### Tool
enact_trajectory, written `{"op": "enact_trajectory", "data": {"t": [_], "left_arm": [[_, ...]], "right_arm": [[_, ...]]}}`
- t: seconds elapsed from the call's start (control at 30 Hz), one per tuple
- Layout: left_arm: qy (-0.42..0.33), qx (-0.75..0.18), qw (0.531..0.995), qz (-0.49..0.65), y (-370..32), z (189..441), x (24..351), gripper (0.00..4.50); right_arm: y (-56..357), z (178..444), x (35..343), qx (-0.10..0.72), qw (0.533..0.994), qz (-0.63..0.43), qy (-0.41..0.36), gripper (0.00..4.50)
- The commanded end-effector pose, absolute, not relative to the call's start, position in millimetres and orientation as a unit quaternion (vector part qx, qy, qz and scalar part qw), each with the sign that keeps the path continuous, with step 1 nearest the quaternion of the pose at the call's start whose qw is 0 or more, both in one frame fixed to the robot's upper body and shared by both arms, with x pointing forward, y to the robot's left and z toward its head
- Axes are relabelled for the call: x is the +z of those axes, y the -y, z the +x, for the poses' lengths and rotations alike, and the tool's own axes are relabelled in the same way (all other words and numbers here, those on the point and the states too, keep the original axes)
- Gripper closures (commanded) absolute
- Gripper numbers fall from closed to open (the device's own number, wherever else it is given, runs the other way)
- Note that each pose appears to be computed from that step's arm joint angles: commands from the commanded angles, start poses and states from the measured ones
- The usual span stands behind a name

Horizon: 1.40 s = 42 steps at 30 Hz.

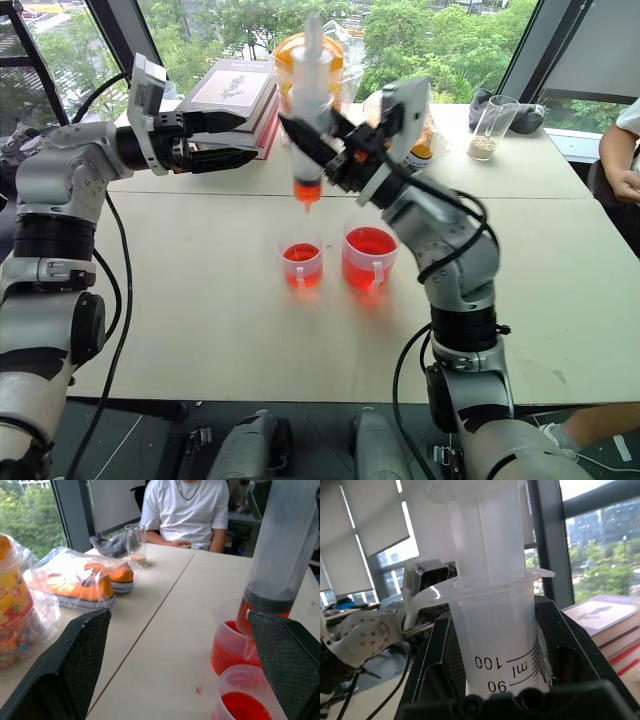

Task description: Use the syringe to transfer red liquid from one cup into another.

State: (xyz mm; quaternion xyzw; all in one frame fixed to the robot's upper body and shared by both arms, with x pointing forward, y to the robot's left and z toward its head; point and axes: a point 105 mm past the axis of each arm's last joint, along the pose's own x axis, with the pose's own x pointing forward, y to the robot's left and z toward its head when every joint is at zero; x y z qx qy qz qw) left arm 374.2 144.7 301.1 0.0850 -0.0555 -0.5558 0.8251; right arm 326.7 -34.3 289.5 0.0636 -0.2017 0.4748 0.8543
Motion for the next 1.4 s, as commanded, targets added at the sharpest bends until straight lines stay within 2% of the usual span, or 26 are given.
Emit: {"op": "enact_trajectory", "data": {"t": [0.03,0.13,0.33,0.8,0.9,1.03,1.1,1.13,1.4], "left_arm": [[0.094,-0.56,0.818,0.093,-146,361,326,0.04],[0.094,-0.58,0.804,0.087,-140,351,330,0.04],[0.102,-0.609,0.782,0.078,-118,350,334,0.04],[0.107,-0.645,0.752,0.087,-81,368,328,0.04],[0.105,-0.662,0.738,0.081,-73,366,327,0.73],[0.095,-0.683,0.72,0.082,-67,361,322,2.6],[0.084,-0.694,0.71,0.089,-67,357,317,3.71],[0.077,-0.701,0.703,0.095,-67,354,313,4.04],[0.04,-0.723,0.68,0.119,-69,342,291,4.04]], "right_arm": [[31,324,281,0.481,0.848,0.047,0.216,3.03],[31,327,262,0.482,0.853,0.034,0.199,3.03],[31,326,247,0.482,0.856,0.037,0.183,3.03],[25,318,245,0.482,0.856,0.029,0.185,3.03],[25,318,246,0.483,0.855,0.028,0.186,3.03],[25,318,249,0.482,0.855,0.028,0.189,3.03],[25,319,253,0.481,0.855,0.029,0.194,3.03],[25,319,256,0.481,0.854,0.03,0.197,3.03],[30,319,286,0.473,0.849,0.046,0.23,3.03]]}}
